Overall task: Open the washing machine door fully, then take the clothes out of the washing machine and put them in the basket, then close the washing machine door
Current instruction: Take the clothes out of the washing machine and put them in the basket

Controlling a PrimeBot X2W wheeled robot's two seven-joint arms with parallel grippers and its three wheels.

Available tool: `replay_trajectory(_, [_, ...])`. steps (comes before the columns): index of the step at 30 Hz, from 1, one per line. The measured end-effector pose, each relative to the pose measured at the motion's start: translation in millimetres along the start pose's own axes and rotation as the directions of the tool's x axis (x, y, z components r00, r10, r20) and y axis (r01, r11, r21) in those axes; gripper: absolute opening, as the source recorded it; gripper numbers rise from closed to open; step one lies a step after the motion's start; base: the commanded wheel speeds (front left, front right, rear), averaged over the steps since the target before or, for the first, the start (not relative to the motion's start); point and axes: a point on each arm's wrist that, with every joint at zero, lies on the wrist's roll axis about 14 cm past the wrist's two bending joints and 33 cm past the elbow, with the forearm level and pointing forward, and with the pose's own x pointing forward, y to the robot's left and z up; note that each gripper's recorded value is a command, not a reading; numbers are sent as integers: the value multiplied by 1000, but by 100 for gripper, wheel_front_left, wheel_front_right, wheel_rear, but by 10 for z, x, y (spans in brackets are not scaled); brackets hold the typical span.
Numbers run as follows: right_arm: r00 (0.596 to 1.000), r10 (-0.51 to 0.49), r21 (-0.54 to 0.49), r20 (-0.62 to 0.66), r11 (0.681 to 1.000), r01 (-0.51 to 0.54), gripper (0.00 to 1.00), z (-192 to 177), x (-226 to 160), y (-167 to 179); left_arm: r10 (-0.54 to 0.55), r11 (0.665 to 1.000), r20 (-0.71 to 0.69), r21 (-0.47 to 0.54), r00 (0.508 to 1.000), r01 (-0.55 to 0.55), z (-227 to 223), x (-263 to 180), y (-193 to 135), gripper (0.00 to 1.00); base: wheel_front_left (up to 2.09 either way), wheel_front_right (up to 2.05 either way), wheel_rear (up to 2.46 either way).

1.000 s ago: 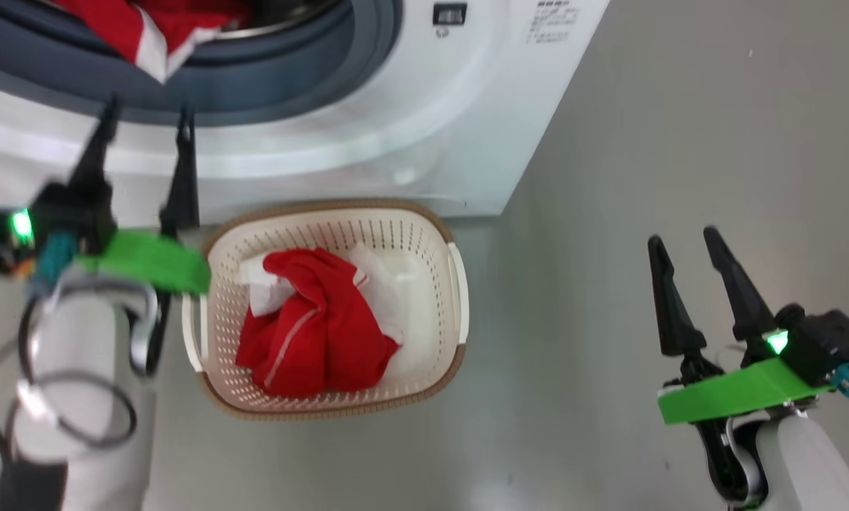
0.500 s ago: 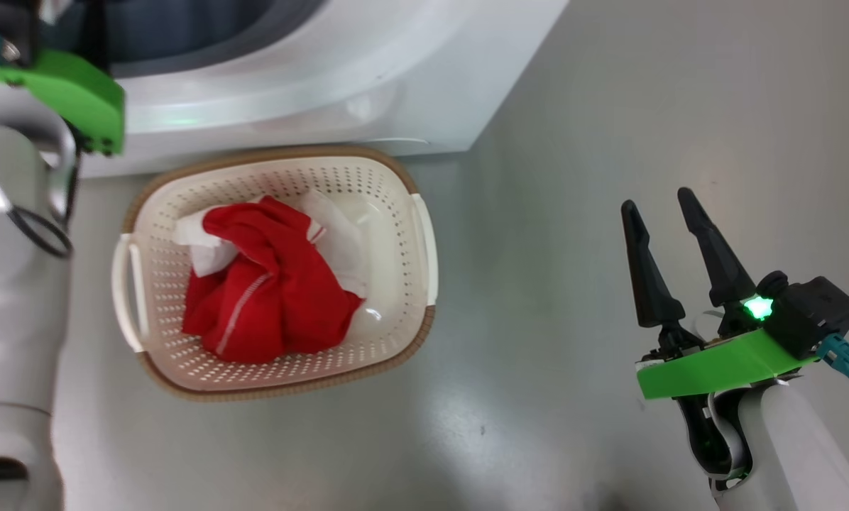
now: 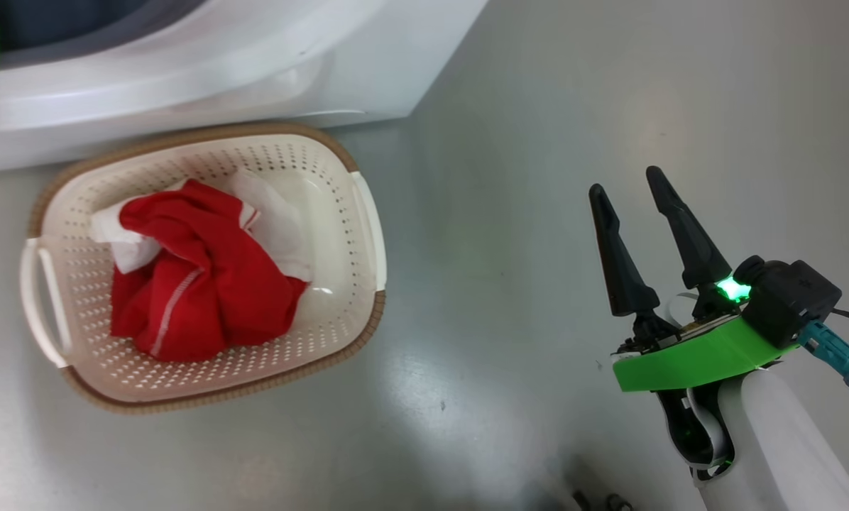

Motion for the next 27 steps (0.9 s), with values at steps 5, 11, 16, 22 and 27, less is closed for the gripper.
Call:
replay_trajectory(5, [1000, -20, 10, -20, 1000, 20, 100, -71, -24, -69, 4, 1000, -40, 10, 999, -3, -139, 128, 26, 100, 0, 0, 0])
replay_trajectory(11, [999, -44, 14, -31, 999, 44, 100, -110, -44, -148, -8, 1000, -81, 12, 997, 9, -266, 203, -34, 78, 0, 0, 0])
replay_trajectory(16, [999, -41, 15, -27, 999, 41, 100, -95, -40, -138, -9, 1000, -90, 14, 996, 10, -270, 190, -28, 0, 0, 0, 0])
replay_trajectory(22, [1000, -29, 15, -8, 999, 29, 100, -36, 7, -106, -5, 1000, -84, 11, 996, 6, -238, 168, -3, 0, 0, 0, 0])
replay_trajectory(27, [1000, -31, 18, 5, 999, 31, 100, 9, 17, -108, 6, 999, -39, -44, 999, -7, -103, 135, -1, 0, 0, 0, 0])
